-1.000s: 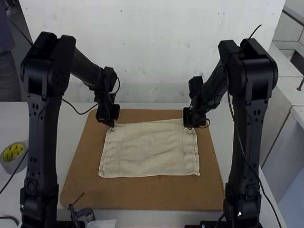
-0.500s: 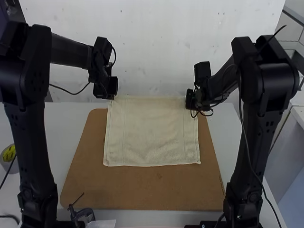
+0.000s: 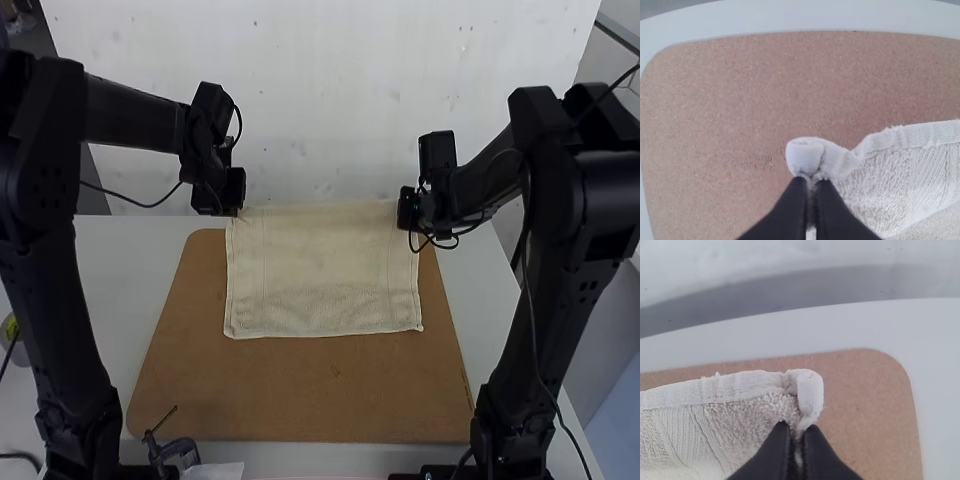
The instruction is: Fold the towel.
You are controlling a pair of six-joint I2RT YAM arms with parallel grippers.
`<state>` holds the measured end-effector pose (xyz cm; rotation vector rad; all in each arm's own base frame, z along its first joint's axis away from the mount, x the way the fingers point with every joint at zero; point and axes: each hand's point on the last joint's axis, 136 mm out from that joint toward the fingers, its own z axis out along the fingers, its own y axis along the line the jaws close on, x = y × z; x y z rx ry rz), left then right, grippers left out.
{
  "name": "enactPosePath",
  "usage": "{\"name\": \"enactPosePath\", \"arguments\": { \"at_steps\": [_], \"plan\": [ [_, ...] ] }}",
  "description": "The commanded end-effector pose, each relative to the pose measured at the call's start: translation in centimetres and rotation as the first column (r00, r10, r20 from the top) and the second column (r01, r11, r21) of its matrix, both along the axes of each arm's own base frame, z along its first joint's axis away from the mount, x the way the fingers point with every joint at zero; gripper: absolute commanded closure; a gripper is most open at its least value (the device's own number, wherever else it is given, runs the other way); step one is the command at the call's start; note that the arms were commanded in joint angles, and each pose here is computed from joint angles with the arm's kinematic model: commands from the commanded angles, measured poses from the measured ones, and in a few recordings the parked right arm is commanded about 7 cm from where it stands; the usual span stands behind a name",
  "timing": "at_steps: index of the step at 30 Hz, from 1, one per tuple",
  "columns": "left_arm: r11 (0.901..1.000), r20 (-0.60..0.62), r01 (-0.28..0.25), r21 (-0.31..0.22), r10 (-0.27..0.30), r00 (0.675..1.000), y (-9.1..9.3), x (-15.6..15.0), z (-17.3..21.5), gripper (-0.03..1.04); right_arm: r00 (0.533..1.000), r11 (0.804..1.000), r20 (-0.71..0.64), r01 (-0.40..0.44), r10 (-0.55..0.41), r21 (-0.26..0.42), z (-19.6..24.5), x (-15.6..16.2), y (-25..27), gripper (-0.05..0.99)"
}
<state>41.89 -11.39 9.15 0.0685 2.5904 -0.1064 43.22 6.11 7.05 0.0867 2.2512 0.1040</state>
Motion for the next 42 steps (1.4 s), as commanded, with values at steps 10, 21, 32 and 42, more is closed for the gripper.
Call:
{"name": "enactPosePath", "arguments": {
  "at_steps": [10, 21, 32, 42],
  "plan": [
    [0.9994, -0.037, -0.002, 0.034, 0.003, 0.999, 0.1, -7.5, -1.9, 1.00, 0.997, 0.997, -0.061, -0.058, 0.054, -0.057, -1.2, -7.3, -0.2, 0.92],
    [0.9983, -0.079, 0.023, 0.054, -0.019, 0.997, -0.2, -12.2, -2.8, 1.00, 0.991, 0.992, -0.086, -0.107, 0.101, -0.068, -1.3, -10.9, 0.1, 0.92],
    [0.9948, -0.151, 0.005, 0.102, 0.011, 0.988, 0.9, -14.2, -4.2, 1.00, 0.988, 0.988, -0.097, -0.129, 0.121, -0.080, -1.9, -12.3, -0.1, 0.92],
    [0.9924, -0.198, 0.020, 0.122, 0.005, 0.980, 1.2, -15.9, -4.5, 0.99, 0.988, 0.989, -0.096, -0.129, 0.121, -0.077, -2.1, -12.4, 0.0, 0.92]
  ]
}}
